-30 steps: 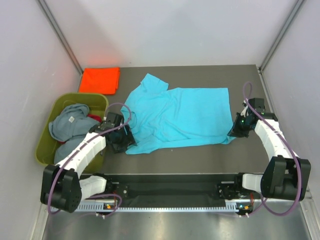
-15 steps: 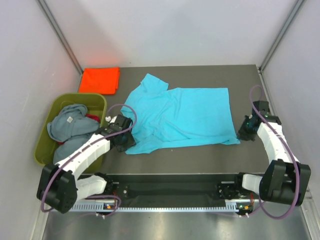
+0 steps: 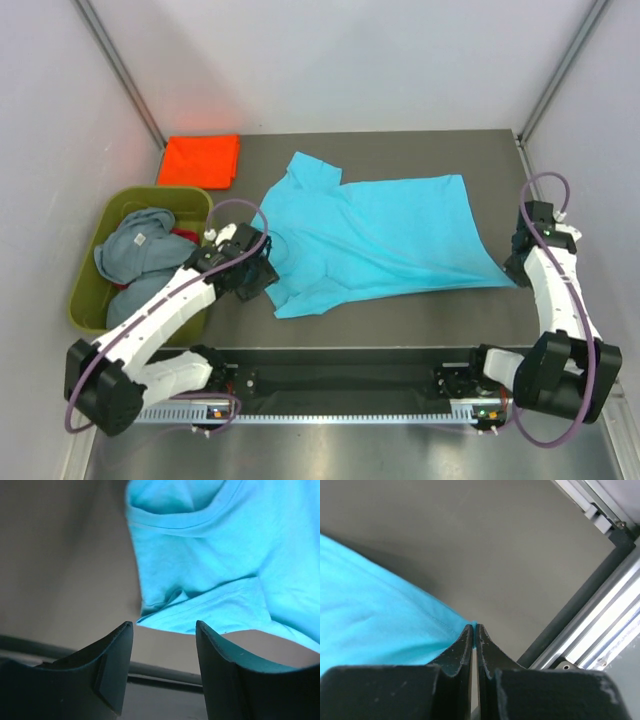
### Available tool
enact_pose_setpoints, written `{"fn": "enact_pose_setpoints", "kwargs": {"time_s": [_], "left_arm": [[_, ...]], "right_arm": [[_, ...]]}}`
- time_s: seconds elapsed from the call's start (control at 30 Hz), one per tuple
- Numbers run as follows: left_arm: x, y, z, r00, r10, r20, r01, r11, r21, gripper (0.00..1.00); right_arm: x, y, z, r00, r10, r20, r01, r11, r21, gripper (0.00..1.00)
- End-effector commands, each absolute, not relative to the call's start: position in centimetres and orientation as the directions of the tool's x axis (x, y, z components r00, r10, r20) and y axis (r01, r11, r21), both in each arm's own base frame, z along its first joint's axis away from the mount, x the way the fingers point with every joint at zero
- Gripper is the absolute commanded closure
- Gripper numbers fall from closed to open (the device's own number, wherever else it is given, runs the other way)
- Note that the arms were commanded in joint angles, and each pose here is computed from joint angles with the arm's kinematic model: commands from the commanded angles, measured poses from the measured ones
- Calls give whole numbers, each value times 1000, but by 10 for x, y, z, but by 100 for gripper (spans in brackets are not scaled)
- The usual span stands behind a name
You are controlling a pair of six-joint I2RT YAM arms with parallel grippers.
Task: Fold and stack the t-shirts
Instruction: Flatten the tshirt out
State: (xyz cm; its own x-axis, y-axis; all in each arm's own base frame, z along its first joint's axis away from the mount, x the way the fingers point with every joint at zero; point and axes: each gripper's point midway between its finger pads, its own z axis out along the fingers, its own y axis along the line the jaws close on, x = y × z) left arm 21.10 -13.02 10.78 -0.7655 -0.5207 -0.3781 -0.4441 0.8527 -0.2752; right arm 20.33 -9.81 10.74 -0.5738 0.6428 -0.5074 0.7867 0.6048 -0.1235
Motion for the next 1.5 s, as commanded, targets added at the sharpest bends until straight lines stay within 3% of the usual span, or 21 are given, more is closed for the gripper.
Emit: {"fn": "enact_pose_setpoints", "kwargs": {"time_s": [0.0,0.1,0.23,0.37,0.57,0.77,0.97,1.23,1.47], "left_arm": [[190,-125,113,-671,-680,-295,-596,732,-330,42],[179,-142,101,-671,-722,-168,-643,680,-352,41],[171,-148,92,-653,-752,-90,-702,645,-301,42],[177,-146,95,-557,-826,-88,-762,550,-341,45],[167,-130,86,-343,-937,-63,-902,348,-257,46],[156,-131,68,-312,-948,-60,-948,315,-53,48],[163,-134,56,-252,-965,-69,-967,253,-9,52],[169,-134,43,-242,-967,-76,-970,240,34,53],[163,-139,37,-248,-968,-45,-967,244,76,61]], "right_arm": [[203,-116,121,-478,676,-561,850,517,-101,100],[210,-104,110,-479,712,-514,835,549,-17,100],[222,-90,115,-506,696,-509,780,621,74,100],[223,-78,115,-510,694,-508,748,650,136,100],[224,-72,118,-527,677,-513,723,675,148,100],[233,-66,122,-541,672,-505,699,693,173,100],[237,-62,121,-557,664,-499,686,706,175,100],[241,-59,119,-574,654,-493,672,720,173,100],[244,-57,116,-588,647,-486,661,730,171,100]]}}
